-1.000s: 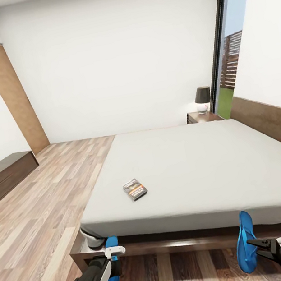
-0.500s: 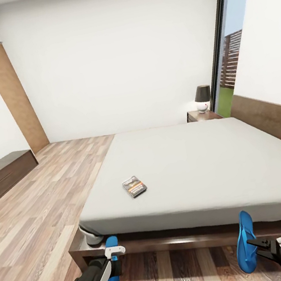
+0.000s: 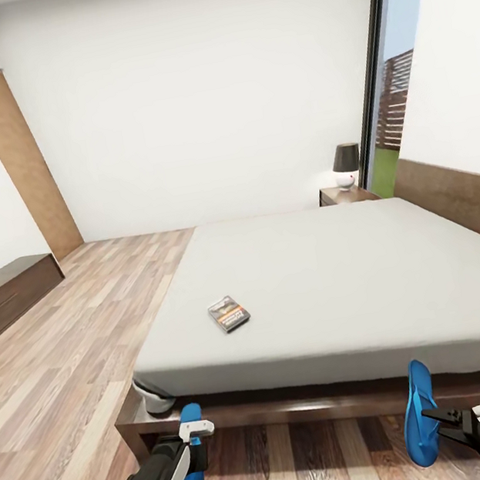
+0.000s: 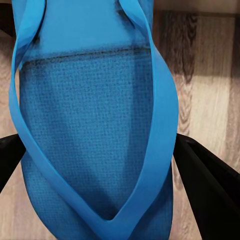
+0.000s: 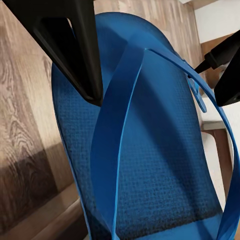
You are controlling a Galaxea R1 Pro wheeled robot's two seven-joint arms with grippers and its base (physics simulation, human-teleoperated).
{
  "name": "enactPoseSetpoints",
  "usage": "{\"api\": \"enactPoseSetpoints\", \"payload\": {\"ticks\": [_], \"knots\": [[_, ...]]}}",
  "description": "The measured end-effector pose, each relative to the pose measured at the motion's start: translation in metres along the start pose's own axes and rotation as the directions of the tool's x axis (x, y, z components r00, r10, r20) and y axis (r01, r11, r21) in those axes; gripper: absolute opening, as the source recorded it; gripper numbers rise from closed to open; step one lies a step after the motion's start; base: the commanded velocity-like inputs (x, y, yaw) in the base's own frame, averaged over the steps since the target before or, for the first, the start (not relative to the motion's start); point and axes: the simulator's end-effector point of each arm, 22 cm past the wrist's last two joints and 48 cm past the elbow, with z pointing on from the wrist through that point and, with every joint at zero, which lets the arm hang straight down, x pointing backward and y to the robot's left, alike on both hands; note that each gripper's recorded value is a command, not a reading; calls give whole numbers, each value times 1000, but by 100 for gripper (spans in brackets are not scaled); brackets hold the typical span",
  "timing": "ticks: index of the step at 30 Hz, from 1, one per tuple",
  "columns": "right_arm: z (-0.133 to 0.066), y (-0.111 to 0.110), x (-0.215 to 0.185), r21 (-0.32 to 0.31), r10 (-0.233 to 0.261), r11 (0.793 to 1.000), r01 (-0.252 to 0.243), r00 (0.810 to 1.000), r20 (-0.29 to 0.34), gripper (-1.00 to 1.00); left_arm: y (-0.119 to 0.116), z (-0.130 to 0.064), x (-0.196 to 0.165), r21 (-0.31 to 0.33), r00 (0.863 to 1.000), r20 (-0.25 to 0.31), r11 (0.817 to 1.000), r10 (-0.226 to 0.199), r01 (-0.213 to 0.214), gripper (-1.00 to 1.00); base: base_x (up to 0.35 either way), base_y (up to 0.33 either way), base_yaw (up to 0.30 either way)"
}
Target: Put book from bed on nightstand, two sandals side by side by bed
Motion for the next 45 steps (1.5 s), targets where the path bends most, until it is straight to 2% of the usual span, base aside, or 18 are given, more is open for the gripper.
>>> {"api": "enactPoseSetpoints", "payload": {"ticks": [41,44,45], "knots": [[38,-74,22,0,-1,1000,1,1000,0,-100,-4,72,46,0,1000,0,1000,-1,1,-100,0,0,0],[40,-79,24,-1,-1,1000,1,1000,0,-100,-4,78,54,2,1000,-19,1000,-4,4,-100,0,0,0],[41,-81,25,-1,-1,1000,1,1000,0,-100,-4,79,63,3,999,-52,1000,-3,3,-100,0,0,0]]}}
